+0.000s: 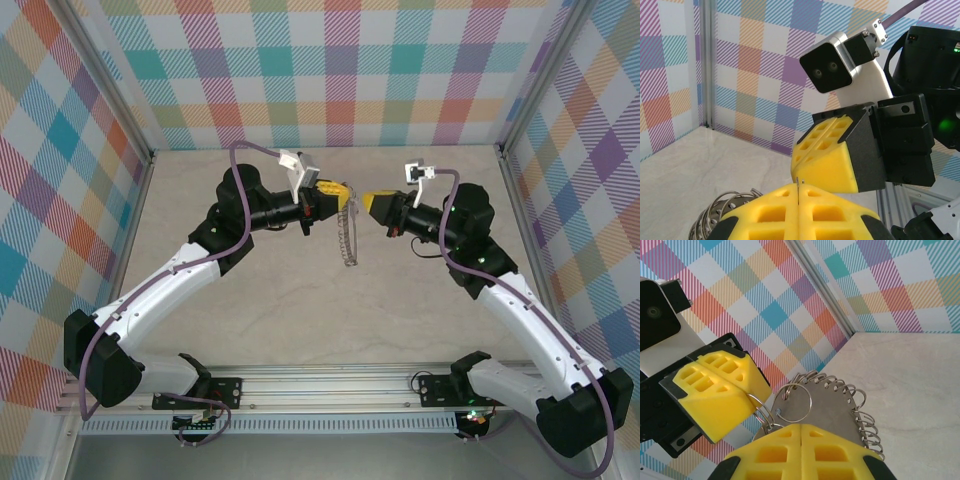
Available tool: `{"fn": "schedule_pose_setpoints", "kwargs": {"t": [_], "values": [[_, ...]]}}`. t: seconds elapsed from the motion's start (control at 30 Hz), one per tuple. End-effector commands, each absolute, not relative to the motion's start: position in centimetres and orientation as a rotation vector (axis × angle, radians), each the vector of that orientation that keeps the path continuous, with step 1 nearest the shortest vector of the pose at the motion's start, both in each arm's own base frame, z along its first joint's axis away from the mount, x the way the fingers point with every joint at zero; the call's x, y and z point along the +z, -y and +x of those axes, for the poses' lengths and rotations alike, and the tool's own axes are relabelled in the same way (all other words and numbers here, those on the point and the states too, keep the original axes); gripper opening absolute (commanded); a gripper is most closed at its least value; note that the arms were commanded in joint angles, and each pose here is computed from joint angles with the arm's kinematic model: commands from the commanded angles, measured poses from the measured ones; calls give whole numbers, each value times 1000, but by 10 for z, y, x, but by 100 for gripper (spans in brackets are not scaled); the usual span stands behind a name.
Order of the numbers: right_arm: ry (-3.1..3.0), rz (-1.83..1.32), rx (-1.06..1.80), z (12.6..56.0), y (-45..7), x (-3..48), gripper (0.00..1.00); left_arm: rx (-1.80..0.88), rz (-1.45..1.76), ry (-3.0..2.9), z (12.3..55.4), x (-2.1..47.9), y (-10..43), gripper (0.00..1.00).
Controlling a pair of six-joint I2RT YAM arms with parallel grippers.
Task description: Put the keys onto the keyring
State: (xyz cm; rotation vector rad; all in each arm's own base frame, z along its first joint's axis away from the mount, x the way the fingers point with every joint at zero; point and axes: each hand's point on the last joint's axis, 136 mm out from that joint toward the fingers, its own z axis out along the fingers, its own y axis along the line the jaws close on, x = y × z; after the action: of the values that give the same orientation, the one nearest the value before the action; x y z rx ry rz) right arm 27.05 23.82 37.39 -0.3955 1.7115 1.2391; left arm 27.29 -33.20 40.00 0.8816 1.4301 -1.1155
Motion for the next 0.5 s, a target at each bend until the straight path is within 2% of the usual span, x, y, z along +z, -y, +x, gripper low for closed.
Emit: {"fn": "schedule_pose_setpoints", "kwargs": {"t": [0.0, 0.07, 0.23, 0.33, 0.47], "values": [[-1673, -412, 1255, 263, -239, 383, 0, -1122, 872, -1311, 259, 432, 327, 0], [-1666, -413, 1244, 263, -237, 386, 3, -1126, 871, -1313, 259, 431, 328, 0], [-1614, -415, 1238, 265, -231, 402, 36, -1132, 863, -1307, 259, 432, 328, 0], [-1571, -417, 1263, 264, -228, 412, 42, -1149, 850, -1296, 259, 435, 328, 0], [-1536, -413, 1304, 267, -225, 420, 43, -1174, 835, -1280, 259, 440, 329, 0]]}}
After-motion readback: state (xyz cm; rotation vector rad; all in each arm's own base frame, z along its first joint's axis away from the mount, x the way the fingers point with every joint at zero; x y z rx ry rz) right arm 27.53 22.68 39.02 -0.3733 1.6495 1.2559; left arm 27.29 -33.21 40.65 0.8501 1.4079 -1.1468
